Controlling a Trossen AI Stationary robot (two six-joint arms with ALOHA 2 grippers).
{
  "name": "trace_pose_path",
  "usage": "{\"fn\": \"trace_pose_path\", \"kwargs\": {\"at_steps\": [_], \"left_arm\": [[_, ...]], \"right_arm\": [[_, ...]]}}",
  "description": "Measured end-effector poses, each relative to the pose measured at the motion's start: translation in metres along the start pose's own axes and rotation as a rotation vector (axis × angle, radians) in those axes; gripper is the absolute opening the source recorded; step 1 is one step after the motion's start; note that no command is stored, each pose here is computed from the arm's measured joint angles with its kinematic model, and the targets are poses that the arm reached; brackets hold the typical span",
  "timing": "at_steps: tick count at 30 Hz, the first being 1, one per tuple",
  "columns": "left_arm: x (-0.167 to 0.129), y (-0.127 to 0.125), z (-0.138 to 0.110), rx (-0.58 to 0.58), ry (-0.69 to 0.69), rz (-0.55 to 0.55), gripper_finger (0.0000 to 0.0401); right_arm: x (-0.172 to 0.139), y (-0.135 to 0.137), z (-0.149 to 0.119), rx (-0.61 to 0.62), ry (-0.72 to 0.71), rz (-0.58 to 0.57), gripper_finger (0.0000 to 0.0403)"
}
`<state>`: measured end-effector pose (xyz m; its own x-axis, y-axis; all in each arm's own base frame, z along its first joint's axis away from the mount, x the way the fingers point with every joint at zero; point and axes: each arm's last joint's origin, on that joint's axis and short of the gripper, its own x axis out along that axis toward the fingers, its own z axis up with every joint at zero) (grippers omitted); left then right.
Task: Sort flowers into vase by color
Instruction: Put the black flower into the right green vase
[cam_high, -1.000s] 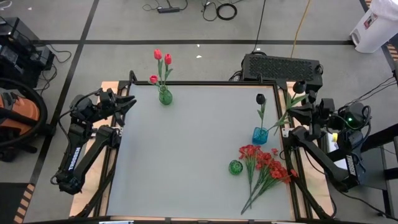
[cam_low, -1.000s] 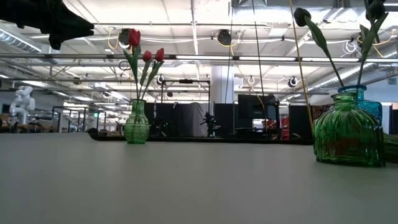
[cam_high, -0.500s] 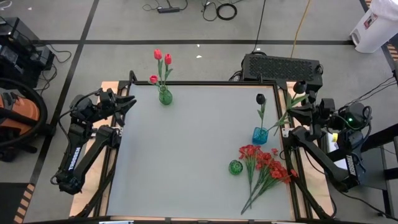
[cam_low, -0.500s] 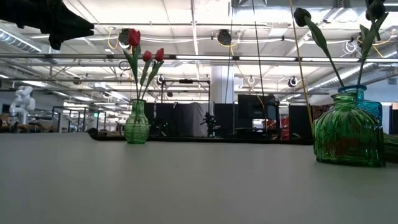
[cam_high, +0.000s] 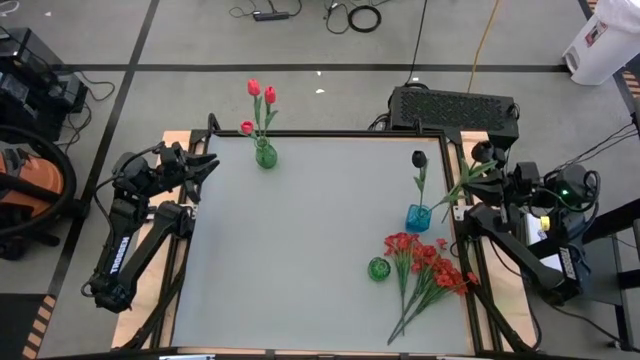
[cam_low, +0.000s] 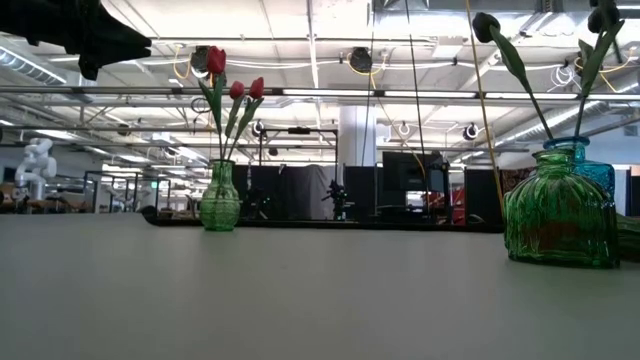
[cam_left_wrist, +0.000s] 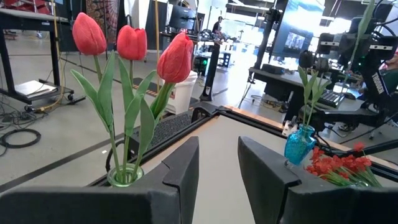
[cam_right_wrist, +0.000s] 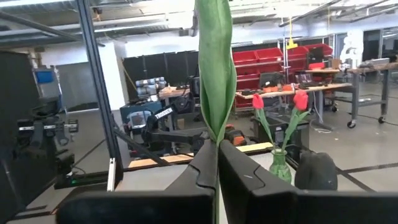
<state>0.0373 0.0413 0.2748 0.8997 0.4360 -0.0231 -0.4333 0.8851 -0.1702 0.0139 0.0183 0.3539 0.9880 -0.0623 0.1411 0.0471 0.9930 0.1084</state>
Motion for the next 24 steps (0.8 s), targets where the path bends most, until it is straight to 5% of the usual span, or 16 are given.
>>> {"fn": "trace_pose_path", "kwargs": {"at_steps": [8,24], "left_arm": [[0.0,0.0,0.0,0.0,0.0,0.0,0.0118],[0.0,0.0,0.0,0.0,0.0,0.0,0.0118]], "right_arm": [[0.001,-0.007,-0.001,-0.013,0.004,-0.034,0.0],[0.035,-0.021,0.007,-0.061,0.037,0.158,0.0]]}}
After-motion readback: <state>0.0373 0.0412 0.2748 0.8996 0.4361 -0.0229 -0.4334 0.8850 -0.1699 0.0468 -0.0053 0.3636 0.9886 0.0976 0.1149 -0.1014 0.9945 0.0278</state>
